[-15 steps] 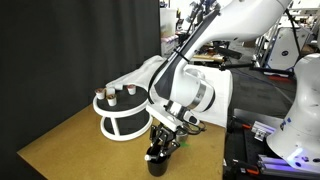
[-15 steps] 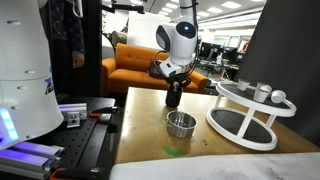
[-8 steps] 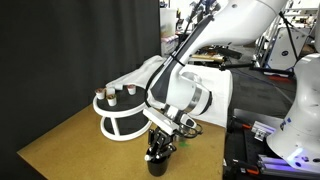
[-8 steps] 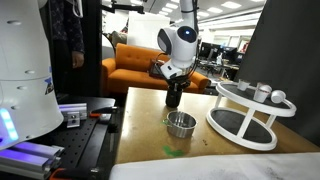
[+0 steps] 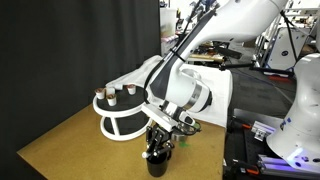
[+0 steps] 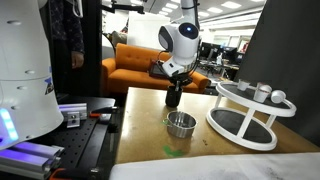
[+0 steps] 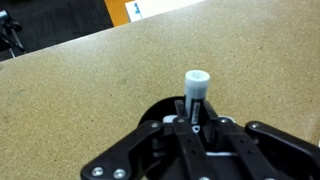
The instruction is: Put the marker on the table
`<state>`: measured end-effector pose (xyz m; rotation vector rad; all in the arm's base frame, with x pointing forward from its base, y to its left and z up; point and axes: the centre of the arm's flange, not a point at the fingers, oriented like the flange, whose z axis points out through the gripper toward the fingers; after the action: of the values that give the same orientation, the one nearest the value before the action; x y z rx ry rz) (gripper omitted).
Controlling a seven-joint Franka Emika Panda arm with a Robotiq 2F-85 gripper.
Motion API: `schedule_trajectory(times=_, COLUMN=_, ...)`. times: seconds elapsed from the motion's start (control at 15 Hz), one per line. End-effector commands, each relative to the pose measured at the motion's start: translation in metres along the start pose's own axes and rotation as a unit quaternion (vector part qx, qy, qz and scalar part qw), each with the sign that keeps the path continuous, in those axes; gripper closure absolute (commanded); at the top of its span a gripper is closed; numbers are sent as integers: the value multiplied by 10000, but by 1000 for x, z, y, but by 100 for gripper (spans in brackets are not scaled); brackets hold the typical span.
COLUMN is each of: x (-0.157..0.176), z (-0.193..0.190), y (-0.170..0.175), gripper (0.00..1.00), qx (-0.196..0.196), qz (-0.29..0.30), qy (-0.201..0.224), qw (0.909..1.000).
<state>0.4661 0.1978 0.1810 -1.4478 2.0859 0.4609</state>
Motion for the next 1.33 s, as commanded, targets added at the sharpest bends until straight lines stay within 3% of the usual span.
schedule_trajectory(times=0.0, x=-23, z=-38, y=5, gripper=95, qx=107, qz=-363, qy=-206, qw=9991)
schedule_trajectory(times=0.33, x=-61, z=-100, y=14, gripper=95, qx=651, qz=-878, qy=-391, qw=9932)
schedule_trajectory(times=0.47, x=-62, z=-116, y=19, gripper=95, qx=888, qz=-953, qy=-188, qw=9913)
schedule_trajectory(times=0.73, x=-27, z=-119, y=33, gripper=95, qx=1042, qz=-830, qy=357, qw=9904)
schedule_trajectory(times=1.27, x=47, z=-113, y=57, gripper=95, qx=854, qz=-273, qy=998, qw=9910)
